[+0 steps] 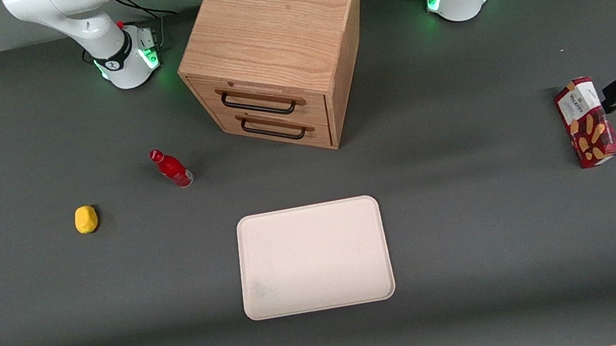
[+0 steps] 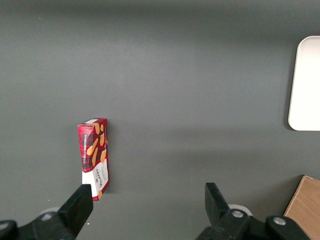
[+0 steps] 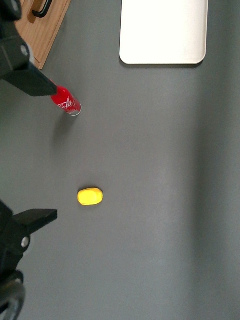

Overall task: Place coke bottle on tray
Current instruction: 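Move the right gripper toward the red Coca-Cola bottle, then lower the open right gripper around the red bottle, then close the right gripper on the bottle and lift it, then carry the held bottle with the right gripper over the white tray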

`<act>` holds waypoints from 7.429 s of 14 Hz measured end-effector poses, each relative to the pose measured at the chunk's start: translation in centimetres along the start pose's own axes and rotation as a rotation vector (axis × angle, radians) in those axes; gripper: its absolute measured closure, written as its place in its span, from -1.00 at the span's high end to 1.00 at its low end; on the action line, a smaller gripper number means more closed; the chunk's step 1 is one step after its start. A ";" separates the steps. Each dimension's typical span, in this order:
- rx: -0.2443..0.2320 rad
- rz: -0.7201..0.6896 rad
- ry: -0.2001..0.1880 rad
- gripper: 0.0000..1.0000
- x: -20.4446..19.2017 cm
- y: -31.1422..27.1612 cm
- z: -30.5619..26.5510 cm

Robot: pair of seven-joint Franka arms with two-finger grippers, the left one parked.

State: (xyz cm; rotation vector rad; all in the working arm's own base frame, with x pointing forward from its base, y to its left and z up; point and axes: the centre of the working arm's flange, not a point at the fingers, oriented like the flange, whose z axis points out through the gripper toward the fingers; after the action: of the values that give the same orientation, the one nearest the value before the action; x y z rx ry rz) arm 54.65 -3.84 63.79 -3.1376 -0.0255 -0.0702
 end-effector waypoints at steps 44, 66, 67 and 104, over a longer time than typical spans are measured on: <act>-0.020 -0.023 -0.034 1.00 -13.5 -20.5 20.5; -0.009 -0.010 0.015 -0.19 -15.0 -18.3 30.3; -0.009 -0.005 0.015 -0.37 -14.9 -18.1 30.3; -0.033 0.177 -0.041 -0.38 9.9 -31.1 10.7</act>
State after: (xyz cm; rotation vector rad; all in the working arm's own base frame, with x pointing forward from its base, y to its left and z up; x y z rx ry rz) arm 64.47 27.48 53.67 -3.1575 0.2556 -0.0061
